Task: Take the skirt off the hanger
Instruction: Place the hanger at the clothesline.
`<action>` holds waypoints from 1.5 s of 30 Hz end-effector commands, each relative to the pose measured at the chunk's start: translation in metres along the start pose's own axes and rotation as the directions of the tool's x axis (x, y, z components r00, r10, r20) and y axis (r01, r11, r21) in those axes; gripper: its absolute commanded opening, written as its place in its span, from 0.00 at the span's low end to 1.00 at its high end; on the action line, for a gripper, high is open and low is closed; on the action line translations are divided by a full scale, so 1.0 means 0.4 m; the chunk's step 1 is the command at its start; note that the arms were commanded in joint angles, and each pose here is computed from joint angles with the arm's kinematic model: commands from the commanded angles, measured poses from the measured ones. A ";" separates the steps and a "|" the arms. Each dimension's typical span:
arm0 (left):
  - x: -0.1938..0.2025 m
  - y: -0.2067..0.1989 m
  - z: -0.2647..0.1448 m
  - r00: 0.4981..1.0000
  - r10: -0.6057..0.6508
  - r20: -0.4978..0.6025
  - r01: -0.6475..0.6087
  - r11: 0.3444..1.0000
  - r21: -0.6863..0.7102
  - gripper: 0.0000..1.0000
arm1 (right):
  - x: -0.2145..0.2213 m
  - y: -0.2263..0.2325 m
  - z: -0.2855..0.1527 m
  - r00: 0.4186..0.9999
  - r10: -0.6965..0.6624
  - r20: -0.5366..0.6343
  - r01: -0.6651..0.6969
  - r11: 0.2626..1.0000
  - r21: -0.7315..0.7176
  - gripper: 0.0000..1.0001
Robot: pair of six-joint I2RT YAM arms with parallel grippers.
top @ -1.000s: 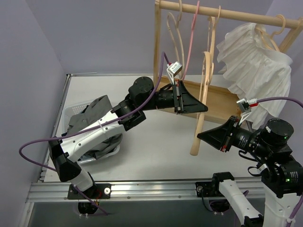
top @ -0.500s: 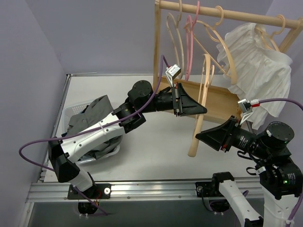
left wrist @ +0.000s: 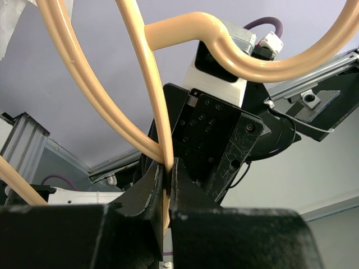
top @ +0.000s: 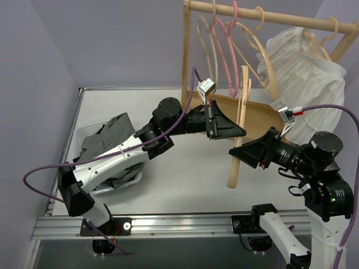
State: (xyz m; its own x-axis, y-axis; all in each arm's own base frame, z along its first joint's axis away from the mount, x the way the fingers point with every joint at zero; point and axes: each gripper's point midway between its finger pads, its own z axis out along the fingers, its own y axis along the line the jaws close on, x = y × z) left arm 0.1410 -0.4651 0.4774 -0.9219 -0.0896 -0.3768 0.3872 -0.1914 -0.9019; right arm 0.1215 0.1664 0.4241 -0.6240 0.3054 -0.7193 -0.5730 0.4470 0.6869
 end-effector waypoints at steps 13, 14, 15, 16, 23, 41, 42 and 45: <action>-0.019 -0.102 0.005 0.998 0.036 0.043 -0.041 0.990 0.138 0.02 | -0.008 0.065 -0.011 0.997 0.001 0.075 0.010 0.990 -0.137 0.00; -0.017 -0.101 0.009 0.999 0.034 0.038 -0.039 0.990 0.139 0.02 | -0.009 0.064 -0.012 0.997 0.010 0.080 0.000 0.991 -0.130 0.00; -0.013 -0.102 0.008 0.999 0.034 0.029 -0.038 0.989 0.141 0.02 | -0.006 0.063 -0.015 0.997 0.020 0.080 -0.010 0.993 -0.121 0.00; -0.010 -0.099 0.008 0.999 0.034 0.023 -0.037 0.990 0.138 0.09 | -0.006 0.065 -0.019 0.996 0.022 0.087 -0.011 0.993 -0.118 0.00; 0.011 -0.055 -0.059 0.979 0.201 0.042 -0.200 0.980 -0.021 0.94 | -0.005 0.078 -0.051 0.989 0.039 0.142 -0.030 0.998 -0.061 0.00; 0.026 0.173 -0.269 0.839 0.544 -0.018 -0.471 0.709 -0.525 0.94 | -0.065 0.296 -0.146 0.974 0.067 0.217 -0.014 0.972 -0.233 0.00; 0.026 0.173 -0.269 0.835 0.550 -0.021 -0.478 0.705 -0.524 0.94 | -0.088 0.308 -0.150 0.971 0.030 0.238 0.023 0.976 -0.215 0.00; 0.025 0.172 -0.264 0.825 0.564 -0.028 -0.494 0.698 -0.518 0.94 | -0.132 0.261 -0.128 0.967 0.027 0.253 0.002 0.994 -0.112 0.00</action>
State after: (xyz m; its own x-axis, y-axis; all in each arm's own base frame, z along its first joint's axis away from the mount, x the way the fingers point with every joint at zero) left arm 0.1530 -0.3789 0.3813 -0.6037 -0.1486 -0.7832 0.6877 0.3999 -0.6060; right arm 0.0389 0.1574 0.5265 -0.5381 0.5097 -0.6713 -0.6318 0.2833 0.7215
